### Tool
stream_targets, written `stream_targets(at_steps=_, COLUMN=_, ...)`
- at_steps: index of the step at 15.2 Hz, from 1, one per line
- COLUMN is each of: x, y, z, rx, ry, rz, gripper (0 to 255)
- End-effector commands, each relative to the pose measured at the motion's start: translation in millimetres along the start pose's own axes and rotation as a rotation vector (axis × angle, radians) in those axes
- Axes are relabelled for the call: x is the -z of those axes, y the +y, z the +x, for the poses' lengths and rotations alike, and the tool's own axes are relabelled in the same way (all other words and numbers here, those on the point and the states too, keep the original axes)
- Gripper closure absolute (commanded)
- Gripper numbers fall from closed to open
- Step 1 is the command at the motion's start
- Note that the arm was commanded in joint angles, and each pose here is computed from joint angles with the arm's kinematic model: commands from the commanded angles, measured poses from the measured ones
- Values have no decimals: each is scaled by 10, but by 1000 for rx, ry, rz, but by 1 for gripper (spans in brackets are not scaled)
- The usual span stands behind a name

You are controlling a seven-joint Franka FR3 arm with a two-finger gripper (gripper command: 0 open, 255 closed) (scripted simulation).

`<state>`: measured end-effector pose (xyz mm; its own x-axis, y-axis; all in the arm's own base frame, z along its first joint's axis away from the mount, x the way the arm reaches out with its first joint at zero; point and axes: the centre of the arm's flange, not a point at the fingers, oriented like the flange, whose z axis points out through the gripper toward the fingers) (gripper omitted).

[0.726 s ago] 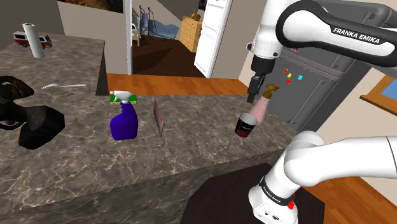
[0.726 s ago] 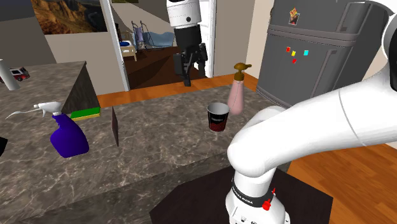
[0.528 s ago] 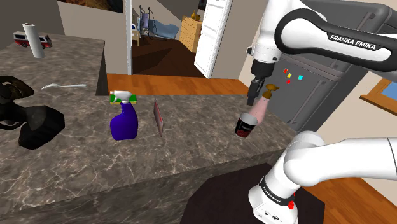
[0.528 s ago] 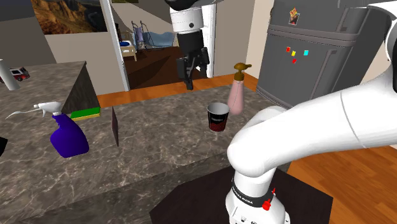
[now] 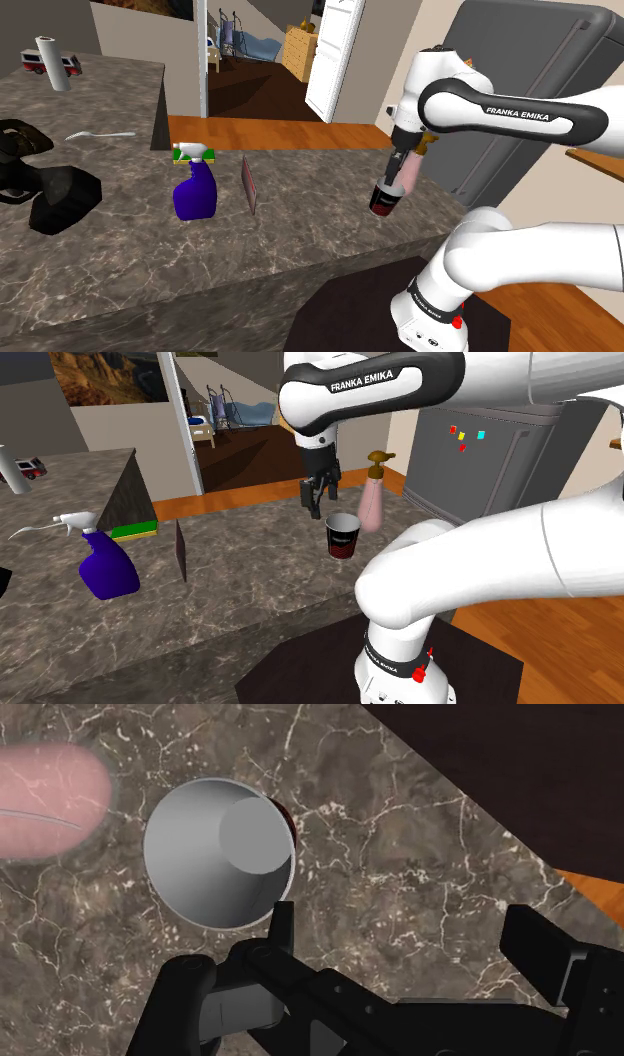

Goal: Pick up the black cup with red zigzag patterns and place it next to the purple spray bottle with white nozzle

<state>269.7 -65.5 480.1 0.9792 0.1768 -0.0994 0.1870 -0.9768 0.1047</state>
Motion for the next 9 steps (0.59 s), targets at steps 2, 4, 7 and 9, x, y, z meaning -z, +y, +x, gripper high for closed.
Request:
stream_targets(at_steps=2, x=-355, y=156, z=-41, rx=5, ry=16, rz=-19, gripper=0)
stream_targets(at_steps=4, x=-586, y=267, z=-53, rx=7, ry=26, rz=-30, gripper=0)
stream_targets(at_steps=7, x=-887, y=417, z=-66, rx=10, ry=38, rz=-46, gripper=0)
stream_targets(at_steps=9, x=-992, y=421, z=-62, rx=10, ry=38, rz=-46, gripper=0)
